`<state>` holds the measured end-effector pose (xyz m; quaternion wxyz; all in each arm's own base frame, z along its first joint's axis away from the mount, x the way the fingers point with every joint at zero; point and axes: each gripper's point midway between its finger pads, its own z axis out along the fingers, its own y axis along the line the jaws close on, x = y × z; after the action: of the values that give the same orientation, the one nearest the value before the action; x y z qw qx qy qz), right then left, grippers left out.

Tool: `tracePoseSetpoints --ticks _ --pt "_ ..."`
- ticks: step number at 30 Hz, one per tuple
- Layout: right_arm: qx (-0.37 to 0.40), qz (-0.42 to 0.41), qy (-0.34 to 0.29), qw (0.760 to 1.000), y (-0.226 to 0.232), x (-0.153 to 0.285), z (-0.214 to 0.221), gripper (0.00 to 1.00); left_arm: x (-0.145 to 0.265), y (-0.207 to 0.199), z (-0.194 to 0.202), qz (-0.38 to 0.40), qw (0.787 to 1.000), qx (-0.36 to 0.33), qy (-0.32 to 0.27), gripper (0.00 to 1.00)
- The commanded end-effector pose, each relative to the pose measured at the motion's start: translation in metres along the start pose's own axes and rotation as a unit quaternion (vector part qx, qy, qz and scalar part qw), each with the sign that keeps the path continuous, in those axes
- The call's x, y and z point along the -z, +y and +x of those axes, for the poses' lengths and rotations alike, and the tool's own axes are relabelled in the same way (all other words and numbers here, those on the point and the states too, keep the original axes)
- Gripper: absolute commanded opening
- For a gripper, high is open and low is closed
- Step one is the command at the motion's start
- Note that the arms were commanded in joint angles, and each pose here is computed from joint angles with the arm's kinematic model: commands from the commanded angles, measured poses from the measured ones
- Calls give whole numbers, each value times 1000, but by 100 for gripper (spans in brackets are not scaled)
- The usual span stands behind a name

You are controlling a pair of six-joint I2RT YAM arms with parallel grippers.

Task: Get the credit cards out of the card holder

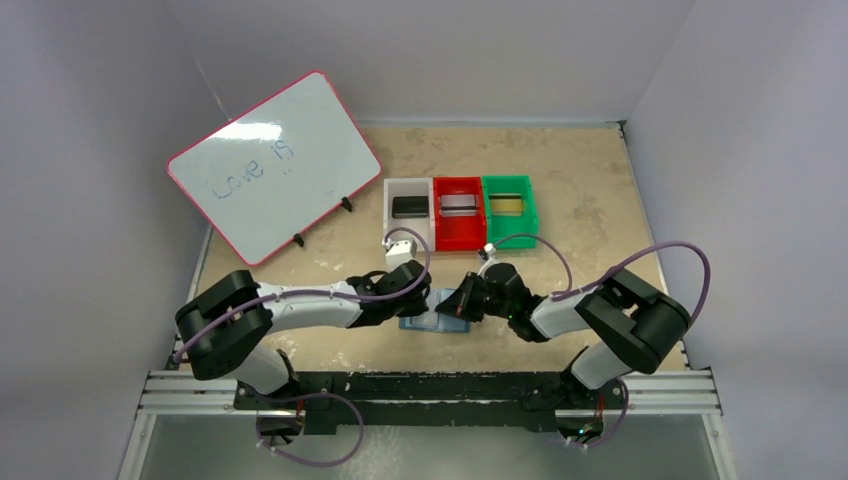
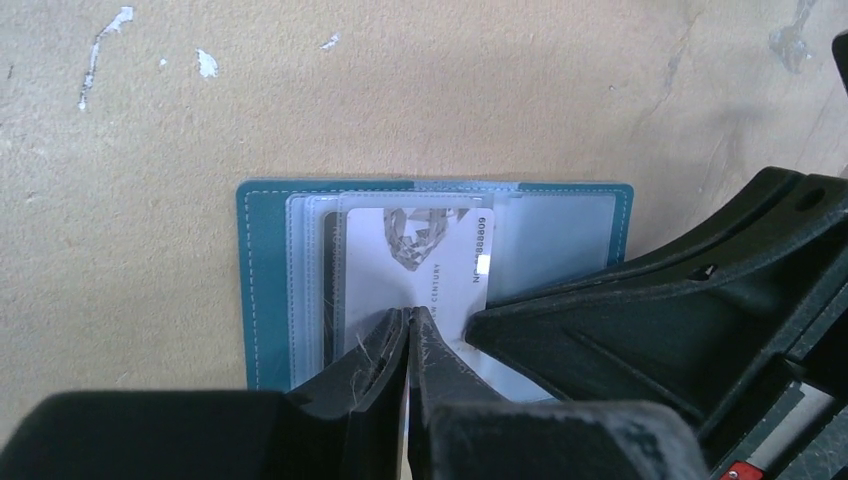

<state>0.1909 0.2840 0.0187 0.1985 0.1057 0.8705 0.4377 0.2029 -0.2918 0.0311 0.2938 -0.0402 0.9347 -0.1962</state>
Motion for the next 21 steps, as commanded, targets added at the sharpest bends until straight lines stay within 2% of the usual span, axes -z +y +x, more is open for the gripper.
tracePoseSetpoints --ticks 1,8,18,21 --pt "-2 3 -11 1000 -1 5 -5 0 -2 55 20 -92 996 -17 10 3" --pt "-11 -5 -19 1000 0 13 -9 0 1 65 23 -102 995 -22 9 1" --pt "-14 -23 -21 999 6 19 -13 0 -1 57 20 -93 995 -31 9 0" --pt "-18 1 -23 1000 -4 18 -13 0 0 58 19 -95 995 -33 9 0"
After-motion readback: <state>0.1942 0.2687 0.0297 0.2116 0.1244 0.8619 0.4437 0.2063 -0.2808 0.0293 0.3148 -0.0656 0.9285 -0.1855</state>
